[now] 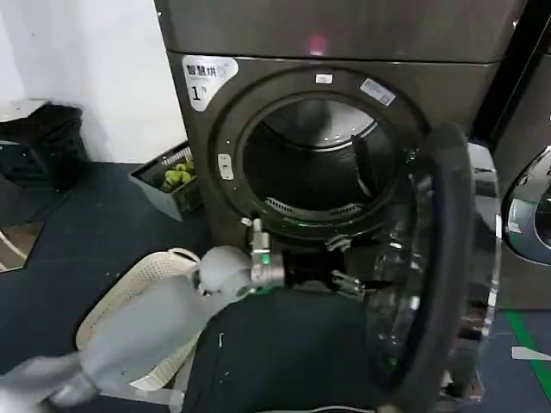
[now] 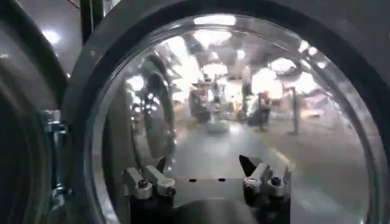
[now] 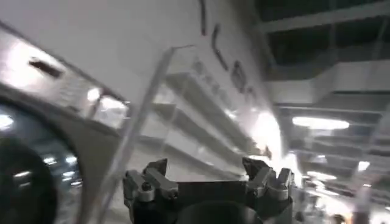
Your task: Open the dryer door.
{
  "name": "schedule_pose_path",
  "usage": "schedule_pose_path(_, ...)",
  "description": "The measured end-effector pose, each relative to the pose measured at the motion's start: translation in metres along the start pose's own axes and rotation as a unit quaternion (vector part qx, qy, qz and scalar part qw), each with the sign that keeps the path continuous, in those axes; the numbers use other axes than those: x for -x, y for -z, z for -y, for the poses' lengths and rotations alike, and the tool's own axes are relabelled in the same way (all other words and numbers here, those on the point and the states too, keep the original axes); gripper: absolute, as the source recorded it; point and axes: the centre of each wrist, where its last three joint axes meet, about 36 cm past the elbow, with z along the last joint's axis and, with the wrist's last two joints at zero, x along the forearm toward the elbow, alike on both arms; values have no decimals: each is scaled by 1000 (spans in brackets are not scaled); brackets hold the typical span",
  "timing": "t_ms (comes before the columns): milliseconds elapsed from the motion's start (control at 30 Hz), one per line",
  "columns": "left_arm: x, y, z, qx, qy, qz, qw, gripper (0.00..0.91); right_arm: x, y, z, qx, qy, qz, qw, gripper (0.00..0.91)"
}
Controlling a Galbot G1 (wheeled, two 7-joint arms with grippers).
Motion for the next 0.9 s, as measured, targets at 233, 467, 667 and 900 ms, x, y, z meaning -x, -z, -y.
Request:
schedule_pose_path(233,39,-4,-7,-2,10,20,1000,907,-4,37,33,8,-44,9,999,907)
schedule_pose_path(467,62,-13,-13,0,17,23,1000,907,-11,64,67,2,-89,28,996,907)
schedule_pose_path(667,79,-15,-18,6,24,27,999,907,-17,76,76,5,-106,30,994,907)
schedule_pose_path(900,95,-16,-24,22,52,39,998,907,-15,78,85,8,-122,31,992,907)
